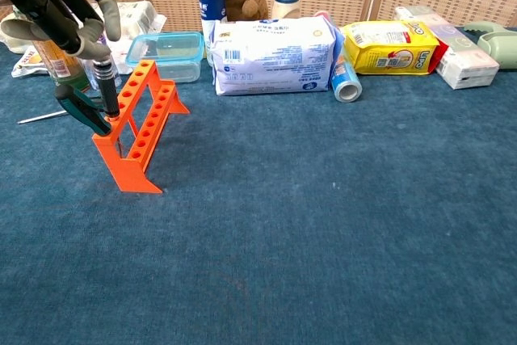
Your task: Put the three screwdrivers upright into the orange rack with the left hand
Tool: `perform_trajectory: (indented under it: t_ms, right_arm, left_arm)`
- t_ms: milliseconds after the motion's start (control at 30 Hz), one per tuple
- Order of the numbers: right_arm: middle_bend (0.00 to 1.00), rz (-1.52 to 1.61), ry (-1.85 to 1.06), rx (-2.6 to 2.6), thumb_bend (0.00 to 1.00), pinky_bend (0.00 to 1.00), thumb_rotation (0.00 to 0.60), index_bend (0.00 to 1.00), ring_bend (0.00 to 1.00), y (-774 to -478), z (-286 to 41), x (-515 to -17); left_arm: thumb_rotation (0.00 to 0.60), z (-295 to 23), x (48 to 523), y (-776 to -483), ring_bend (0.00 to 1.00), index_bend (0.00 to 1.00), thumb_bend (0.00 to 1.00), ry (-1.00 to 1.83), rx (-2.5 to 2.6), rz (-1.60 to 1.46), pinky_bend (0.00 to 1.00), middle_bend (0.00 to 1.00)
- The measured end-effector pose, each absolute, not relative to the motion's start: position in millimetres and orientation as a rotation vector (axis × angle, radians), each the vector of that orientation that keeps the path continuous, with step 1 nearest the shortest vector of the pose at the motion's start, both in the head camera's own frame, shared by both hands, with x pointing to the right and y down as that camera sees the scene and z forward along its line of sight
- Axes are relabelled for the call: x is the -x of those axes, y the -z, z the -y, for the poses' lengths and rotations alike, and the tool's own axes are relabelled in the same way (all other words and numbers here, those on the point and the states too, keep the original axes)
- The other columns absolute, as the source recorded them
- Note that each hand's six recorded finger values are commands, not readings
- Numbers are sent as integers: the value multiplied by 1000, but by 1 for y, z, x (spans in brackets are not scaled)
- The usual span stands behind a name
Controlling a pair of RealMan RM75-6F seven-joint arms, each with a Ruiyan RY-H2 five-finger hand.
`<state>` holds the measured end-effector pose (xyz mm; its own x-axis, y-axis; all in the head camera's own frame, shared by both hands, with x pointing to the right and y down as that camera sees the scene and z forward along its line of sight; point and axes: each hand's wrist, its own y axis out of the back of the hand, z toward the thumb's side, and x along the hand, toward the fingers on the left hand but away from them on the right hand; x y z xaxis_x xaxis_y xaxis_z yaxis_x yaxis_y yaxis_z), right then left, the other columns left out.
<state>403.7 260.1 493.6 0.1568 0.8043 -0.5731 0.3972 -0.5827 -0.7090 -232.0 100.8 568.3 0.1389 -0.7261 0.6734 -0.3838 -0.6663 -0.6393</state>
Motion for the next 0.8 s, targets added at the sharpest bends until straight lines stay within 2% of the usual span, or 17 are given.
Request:
perform_trajectory:
  t_ms: [367,800]
  right_arm:
    - [2,1149,-1400,2053,0,55,600,61,82,-492,-260,-404]
    - [3,1164,-1397,2053,0,55,600,62,83,-491,-259,-407]
  left_arm:
    - [600,-98,225,-565,884,591,405,1475,2125,-1087,909,751]
    - [600,-106,218,-580,884,591,406,1513,2125,-1045,908,751]
